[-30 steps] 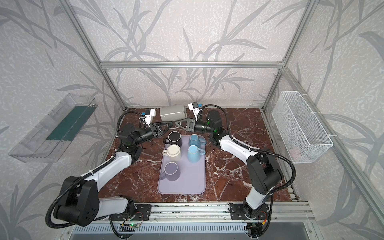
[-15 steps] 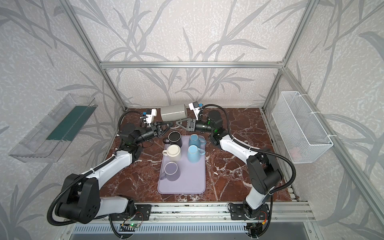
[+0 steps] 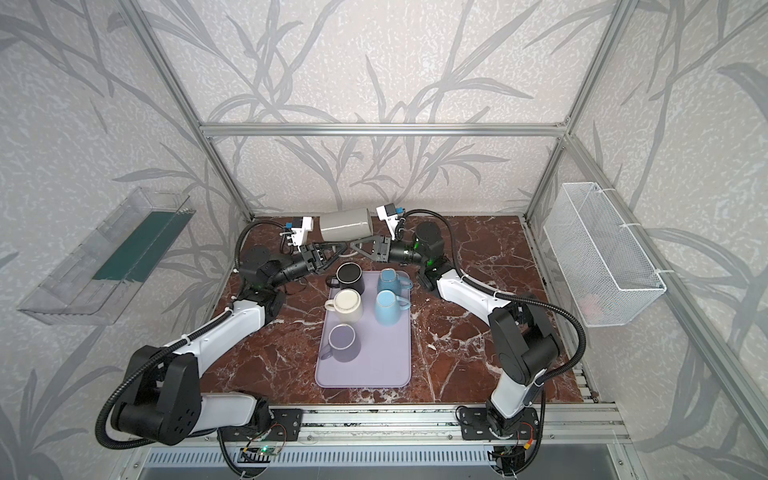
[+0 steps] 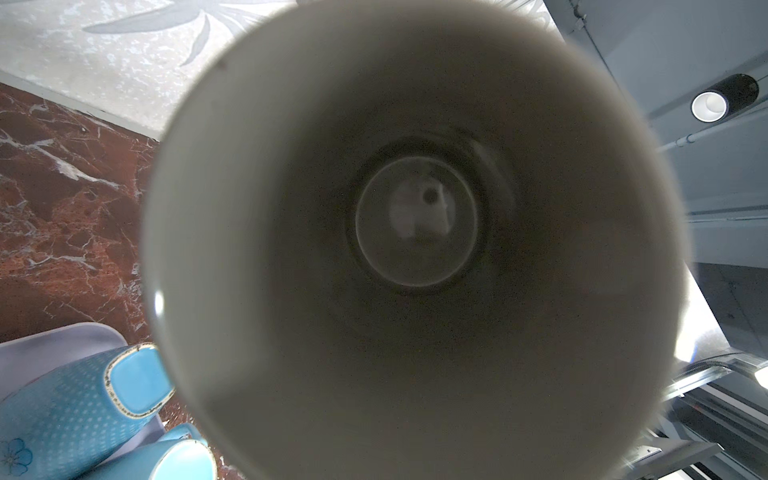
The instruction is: Turn the mug right side up
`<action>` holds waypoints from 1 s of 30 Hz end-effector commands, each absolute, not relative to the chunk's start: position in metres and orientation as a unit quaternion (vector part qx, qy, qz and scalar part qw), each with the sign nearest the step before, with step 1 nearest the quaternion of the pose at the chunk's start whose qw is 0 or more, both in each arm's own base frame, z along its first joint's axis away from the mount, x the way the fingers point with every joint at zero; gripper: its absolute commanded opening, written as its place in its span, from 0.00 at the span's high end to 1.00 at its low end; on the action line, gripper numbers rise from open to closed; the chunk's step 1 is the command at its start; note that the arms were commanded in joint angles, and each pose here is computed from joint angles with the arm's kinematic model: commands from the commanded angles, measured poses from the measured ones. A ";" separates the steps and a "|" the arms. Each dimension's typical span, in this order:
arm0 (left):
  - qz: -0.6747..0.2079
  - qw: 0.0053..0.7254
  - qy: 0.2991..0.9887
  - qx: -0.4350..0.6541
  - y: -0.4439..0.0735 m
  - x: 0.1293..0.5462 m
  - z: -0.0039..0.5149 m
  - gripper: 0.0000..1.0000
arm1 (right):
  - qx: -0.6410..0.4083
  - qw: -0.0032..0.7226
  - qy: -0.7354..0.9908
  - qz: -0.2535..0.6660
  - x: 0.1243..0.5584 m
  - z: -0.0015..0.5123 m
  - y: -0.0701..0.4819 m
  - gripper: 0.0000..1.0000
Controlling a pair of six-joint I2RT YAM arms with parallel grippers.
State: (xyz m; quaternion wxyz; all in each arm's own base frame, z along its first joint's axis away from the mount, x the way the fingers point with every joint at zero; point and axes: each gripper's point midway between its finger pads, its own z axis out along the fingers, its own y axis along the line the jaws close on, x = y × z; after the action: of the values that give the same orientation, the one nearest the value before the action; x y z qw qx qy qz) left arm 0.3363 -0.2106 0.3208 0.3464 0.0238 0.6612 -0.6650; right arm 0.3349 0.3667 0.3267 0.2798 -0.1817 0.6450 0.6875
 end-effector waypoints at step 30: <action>-0.632 0.369 0.681 0.039 -0.208 0.337 0.335 1.00 | -0.218 0.315 0.627 0.678 0.330 0.336 0.369 0.75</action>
State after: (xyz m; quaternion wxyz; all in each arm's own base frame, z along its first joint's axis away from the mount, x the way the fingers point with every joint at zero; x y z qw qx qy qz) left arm 0.3428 -0.2093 0.3035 0.3298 0.0084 0.7021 -0.6310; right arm 0.3433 0.3715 0.3075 0.2761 -0.1769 0.6631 0.6728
